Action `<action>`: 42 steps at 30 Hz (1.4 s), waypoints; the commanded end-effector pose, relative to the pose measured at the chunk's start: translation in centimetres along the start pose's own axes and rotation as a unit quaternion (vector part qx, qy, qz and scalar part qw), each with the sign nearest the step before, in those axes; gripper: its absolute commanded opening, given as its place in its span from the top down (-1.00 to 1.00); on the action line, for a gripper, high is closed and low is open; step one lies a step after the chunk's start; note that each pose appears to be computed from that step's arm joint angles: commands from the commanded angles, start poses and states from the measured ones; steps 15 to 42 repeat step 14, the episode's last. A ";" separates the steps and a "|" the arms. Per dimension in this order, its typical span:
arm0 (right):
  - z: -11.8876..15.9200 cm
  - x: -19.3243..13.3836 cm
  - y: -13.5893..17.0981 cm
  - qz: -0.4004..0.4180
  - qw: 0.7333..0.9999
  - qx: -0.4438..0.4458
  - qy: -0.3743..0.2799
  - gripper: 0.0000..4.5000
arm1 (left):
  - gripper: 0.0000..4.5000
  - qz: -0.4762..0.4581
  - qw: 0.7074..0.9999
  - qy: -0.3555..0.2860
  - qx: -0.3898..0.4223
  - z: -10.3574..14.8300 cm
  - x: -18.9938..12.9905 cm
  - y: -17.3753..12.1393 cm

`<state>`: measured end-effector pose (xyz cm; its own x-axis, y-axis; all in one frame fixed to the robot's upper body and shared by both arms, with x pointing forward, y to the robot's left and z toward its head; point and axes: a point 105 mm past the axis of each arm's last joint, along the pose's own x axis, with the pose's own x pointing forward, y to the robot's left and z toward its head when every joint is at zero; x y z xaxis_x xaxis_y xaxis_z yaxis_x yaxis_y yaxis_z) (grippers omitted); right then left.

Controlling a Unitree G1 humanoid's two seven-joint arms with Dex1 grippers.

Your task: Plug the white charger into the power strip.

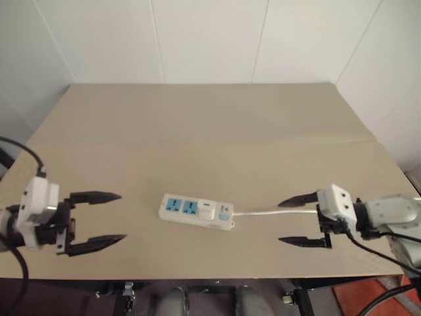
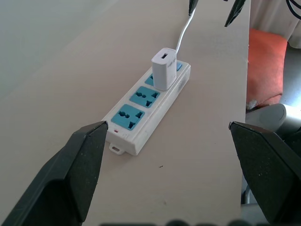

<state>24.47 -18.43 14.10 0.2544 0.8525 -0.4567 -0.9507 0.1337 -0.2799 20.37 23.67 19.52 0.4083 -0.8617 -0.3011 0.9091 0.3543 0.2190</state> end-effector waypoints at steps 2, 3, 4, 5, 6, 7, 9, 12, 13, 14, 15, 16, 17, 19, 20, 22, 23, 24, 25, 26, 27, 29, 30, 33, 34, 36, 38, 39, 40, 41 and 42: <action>1.0 -1.1 -0.4 -0.027 1.000 -0.011 0.000 -0.99 | -1.00 0.008 0.999 -0.021 0.024 1.2 0.1 0.0; 1.0 -1.2 -0.5 -0.032 0.999 -0.009 0.001 -0.99 | -1.00 0.008 0.999 -0.024 0.022 1.1 0.1 0.1; 1.0 -1.3 -0.5 -0.037 0.999 -0.006 0.001 -0.99 | -1.00 0.011 1.000 -0.019 0.019 0.9 0.1 0.2; 1.0 -1.5 -0.6 -0.042 0.999 -0.005 0.002 -0.99 | -1.00 0.011 1.000 -0.014 0.016 0.6 0.2 0.3; 1.0 -1.6 -0.6 -0.045 0.999 -0.004 0.003 -0.99 | -1.00 0.012 1.000 -0.008 0.015 0.3 0.3 0.4; 1.0 -1.7 -0.6 -0.048 0.999 -0.003 0.004 -0.99 | -1.00 0.011 1.000 -0.004 0.017 0.1 0.3 0.4; 1.0 -1.7 -0.5 -0.050 0.999 -0.003 0.006 -0.99 | -1.00 0.006 1.000 -0.002 0.015 0.0 0.4 0.3; 1.2 -1.8 -0.4 -0.055 0.998 0.000 0.002 -0.99 | -1.00 0.001 1.000 -0.005 0.014 0.1 0.8 0.2; 1.2 -1.8 -0.3 -0.055 0.998 0.000 0.002 -0.99 | -1.00 0.003 1.000 -0.006 0.010 0.0 0.9 0.3; 1.2 -1.8 -0.2 -0.057 0.998 0.001 0.002 -0.99 | -1.00 0.006 1.000 -0.010 0.005 -0.1 1.0 0.4; 1.2 -1.8 -0.2 -0.057 0.998 0.001 0.002 -0.99 | -1.00 0.006 1.000 -0.010 0.005 -0.1 1.0 0.4; 1.2 -1.8 -0.2 -0.057 0.998 0.001 0.002 -0.99 | -1.00 0.006 1.000 -0.010 0.005 -0.1 1.0 0.4; 1.2 -1.8 -0.2 -0.057 0.998 0.001 0.002 -0.99 | -1.00 0.006 1.000 -0.010 0.005 -0.1 1.0 0.4; 1.2 -1.8 -0.2 -0.057 0.998 0.001 0.002 -0.99 | -1.00 0.006 1.000 -0.010 0.005 -0.1 1.0 0.4; 1.2 -1.8 -0.2 -0.057 0.998 0.001 0.002 -0.99 | -1.00 0.006 1.000 -0.010 0.005 -0.1 1.0 0.4; 1.2 -1.8 -0.2 -0.057 0.998 0.001 0.002 -0.99 | -1.00 0.006 1.000 -0.010 0.005 -0.1 1.0 0.4; 1.2 -1.8 -0.2 -0.057 0.998 0.001 0.002 -0.99 | -1.00 0.006 1.000 -0.010 0.005 -0.1 1.0 0.4; 1.2 -1.8 -0.2 -0.057 0.998 0.001 0.002 -0.99 | -1.00 0.006 1.000 -0.010 0.005 -0.1 1.0 0.4; 1.2 -1.8 -0.2 -0.057 0.998 0.001 0.002 -0.99 | -1.00 0.006 1.000 -0.010 0.005 -0.1 1.0 0.4; 1.2 -1.8 -0.2 -0.057 0.998 0.001 0.002 -0.99 | -1.00 0.006 1.000 -0.010 0.005 -0.1 1.0 0.4; 1.2 -1.8 -0.2 -0.057 0.998 0.001 0.002 -0.99 | -1.00 0.006 1.000 -0.010 0.005 -0.1 1.0 0.4; 1.2 -1.8 -0.2 -0.057 0.998 0.001 0.002 -0.99 | -1.00 0.006 1.000 -0.010 0.005 -0.1 1.0 0.4; 1.2 -1.8 -0.2 -0.057 0.998 0.001 0.002 -0.99 | -1.00 0.006 1.000 -0.010 0.005 -0.1 1.0 0.4; 1.2 -1.8 -0.2 -0.057 0.998 0.001 0.002 -0.99 | -1.00 0.006 1.000 -0.010 0.005 -0.1 1.0 0.4; 1.2 -1.8 -0.2 -0.057 0.998 0.001 0.002 -0.99 | -1.00 0.006 1.000 -0.010 0.005 -0.1 1.0 0.4; 1.2 -1.8 -0.2 -0.057 0.998 0.001 0.002 -0.99 | -1.00 0.006 1.000 -0.010 0.005 -0.1 1.0 0.4; 1.2 -1.8 -0.2 -0.057 0.998 0.001 0.002 -0.99 | -1.00 0.006 1.000 -0.010 0.005 -0.1 1.0 0.4; 1.2 -1.8 -0.2 -0.057 0.998 0.001 0.002 -0.99 | -1.00 0.006 1.000 -0.010 0.005 -0.1 1.0 0.4; 1.2 -1.8 -0.2 -0.057 0.998 0.001 0.002 -0.99 | -1.00 0.006 1.000 -0.010 0.005 -0.1 1.0 0.4; 1.2 -1.8 -0.2 -0.057 0.998 0.001 0.002 -0.99 | -1.00 0.006 1.000 -0.010 0.005 -0.1 1.0 0.4; 1.2 -1.8 -0.2 -0.057 0.998 0.001 0.002 -0.99 | -1.00 0.006 1.000 -0.010 0.005 -0.1 1.0 0.4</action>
